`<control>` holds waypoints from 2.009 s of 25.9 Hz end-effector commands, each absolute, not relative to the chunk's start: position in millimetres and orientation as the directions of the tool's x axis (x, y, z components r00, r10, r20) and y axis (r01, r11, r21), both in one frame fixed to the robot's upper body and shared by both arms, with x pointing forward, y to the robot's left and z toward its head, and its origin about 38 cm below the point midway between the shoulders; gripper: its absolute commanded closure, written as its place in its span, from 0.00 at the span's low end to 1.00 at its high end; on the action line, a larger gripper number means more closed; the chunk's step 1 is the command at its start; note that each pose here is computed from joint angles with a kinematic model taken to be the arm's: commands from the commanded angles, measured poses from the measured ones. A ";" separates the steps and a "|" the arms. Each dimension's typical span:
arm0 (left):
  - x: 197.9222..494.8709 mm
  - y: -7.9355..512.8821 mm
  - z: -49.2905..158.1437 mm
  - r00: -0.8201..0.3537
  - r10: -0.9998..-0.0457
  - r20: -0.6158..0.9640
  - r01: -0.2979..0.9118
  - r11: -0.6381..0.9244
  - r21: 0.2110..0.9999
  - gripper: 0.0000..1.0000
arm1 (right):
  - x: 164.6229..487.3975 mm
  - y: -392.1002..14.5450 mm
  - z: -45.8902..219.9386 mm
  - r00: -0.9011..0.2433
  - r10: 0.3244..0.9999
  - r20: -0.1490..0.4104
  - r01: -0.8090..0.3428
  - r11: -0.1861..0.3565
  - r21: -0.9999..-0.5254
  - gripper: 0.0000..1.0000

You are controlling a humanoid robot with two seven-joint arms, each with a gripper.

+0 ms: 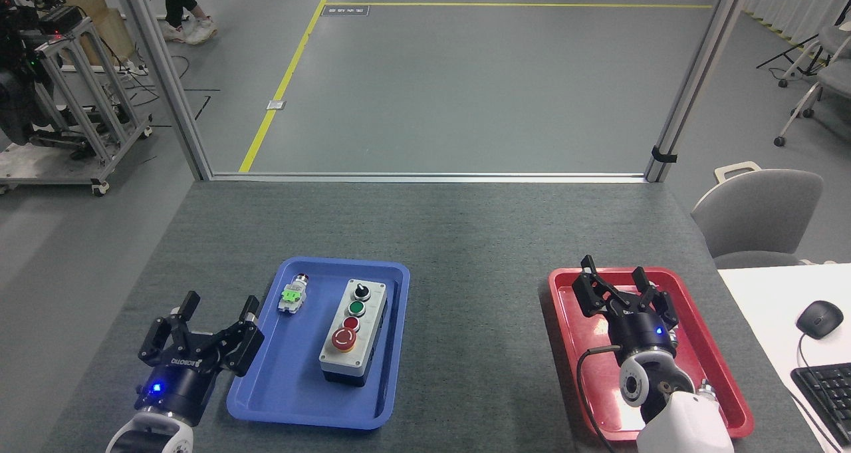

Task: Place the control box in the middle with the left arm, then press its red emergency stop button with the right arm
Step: 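Reach the left gripper toward the grey control box on the blue tray, then close the left gripper around the near end of the control box, then lift and carry the control box with the left gripper to the table middle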

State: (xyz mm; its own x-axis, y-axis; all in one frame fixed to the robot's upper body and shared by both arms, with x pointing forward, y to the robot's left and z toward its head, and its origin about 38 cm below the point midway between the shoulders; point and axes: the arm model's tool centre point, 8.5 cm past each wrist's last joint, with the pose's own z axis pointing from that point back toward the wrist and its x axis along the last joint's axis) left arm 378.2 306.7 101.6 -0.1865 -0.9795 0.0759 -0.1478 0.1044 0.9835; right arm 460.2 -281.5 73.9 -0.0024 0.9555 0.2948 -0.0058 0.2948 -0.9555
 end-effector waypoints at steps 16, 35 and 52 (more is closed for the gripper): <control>379.6 183.3 10.1 -0.247 -0.965 -0.089 0.053 -0.105 0.993 0.01 | 459.6 -283.2 73.3 -0.001 0.957 0.291 -0.007 0.291 -0.957 0.00; 396.4 179.1 -14.5 -0.221 -0.972 -0.083 0.147 -0.117 0.982 0.01 | 459.6 -283.0 73.3 0.000 0.956 0.295 -0.007 0.295 -0.956 0.00; 419.0 181.0 -18.3 -0.215 -0.975 -0.053 0.200 -0.097 0.975 0.01 | 459.2 -281.9 72.4 -0.001 0.956 0.294 -0.009 0.294 -0.956 0.00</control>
State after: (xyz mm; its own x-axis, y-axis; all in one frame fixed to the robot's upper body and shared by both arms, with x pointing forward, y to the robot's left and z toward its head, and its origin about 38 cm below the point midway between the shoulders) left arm 412.5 178.8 -13.6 -0.2238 -0.9735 -0.0468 0.1786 -0.0882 0.9800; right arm 459.5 -282.0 72.7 -0.0013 0.9557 0.2945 -0.0110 0.2944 -0.9556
